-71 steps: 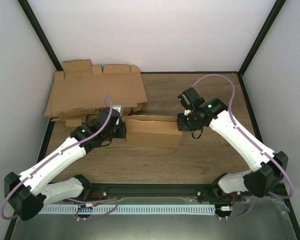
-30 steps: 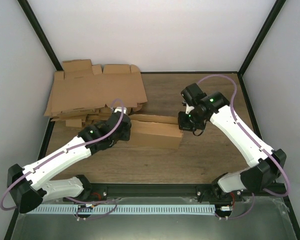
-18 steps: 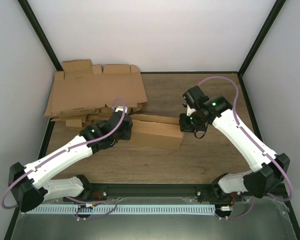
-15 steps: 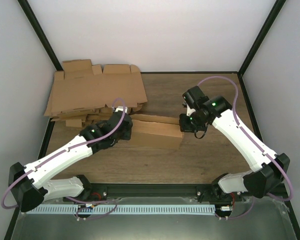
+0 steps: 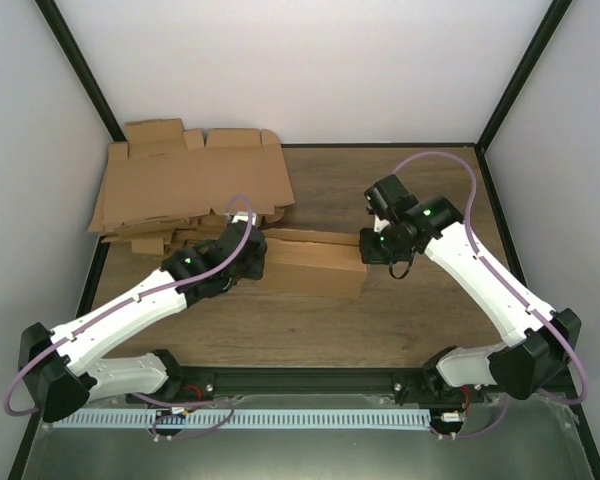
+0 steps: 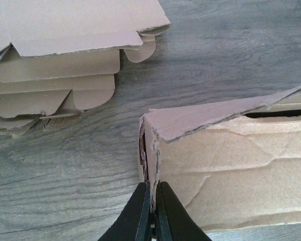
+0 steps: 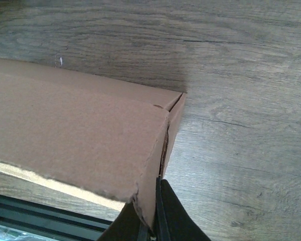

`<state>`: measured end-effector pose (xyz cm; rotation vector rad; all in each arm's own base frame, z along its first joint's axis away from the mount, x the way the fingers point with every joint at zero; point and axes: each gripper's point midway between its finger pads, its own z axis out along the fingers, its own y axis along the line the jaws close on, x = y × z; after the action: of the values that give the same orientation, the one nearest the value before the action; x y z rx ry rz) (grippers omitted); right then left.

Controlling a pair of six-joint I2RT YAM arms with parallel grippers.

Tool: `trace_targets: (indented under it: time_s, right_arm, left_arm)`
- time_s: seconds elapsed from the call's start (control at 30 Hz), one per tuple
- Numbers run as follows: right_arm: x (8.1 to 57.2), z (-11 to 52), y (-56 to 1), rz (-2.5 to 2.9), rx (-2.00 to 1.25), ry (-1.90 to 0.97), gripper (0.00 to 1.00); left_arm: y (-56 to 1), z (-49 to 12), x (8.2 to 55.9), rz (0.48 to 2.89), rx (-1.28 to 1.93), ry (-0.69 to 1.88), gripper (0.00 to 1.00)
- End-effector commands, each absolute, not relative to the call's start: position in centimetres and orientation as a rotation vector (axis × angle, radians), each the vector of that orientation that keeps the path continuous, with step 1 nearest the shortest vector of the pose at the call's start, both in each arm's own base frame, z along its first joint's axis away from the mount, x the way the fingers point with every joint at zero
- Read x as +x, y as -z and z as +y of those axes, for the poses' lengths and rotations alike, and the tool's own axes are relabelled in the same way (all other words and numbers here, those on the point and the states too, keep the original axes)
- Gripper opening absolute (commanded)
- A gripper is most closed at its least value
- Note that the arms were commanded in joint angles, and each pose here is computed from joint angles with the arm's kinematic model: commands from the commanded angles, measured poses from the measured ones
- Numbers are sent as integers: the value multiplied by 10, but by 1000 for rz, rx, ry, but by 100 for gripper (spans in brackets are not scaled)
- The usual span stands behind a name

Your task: Fold the paper box

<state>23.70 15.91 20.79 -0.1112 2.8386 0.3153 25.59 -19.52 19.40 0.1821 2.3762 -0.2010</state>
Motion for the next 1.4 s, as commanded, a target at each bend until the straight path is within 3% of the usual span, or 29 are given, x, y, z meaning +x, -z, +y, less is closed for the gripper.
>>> trace_targets:
  time_s: [0.0, 1.07, 1.17, 1.27, 1.37]
  right_arm:
    - [222, 142, -189, 2921, -36, -199, 1]
    - [177, 152, -152, 2946, 86, -214, 1]
    - [190, 153, -176, 2878, 79, -219, 7]
    - [200, 155, -197, 2816, 72, -227, 19]
    - [208, 153, -212, 2774, 74, -207, 20]
  left_arm:
    - [-185, -207, 248, 2425, 228, 245, 4]
    - [-185, -212, 245, 2432, 234, 291, 4]
    - [-186, -212, 245, 2430, 233, 291, 5]
    - [-189, -210, 246, 2422, 227, 284, 5]
    - [-192, -209, 247, 2415, 227, 277, 6]
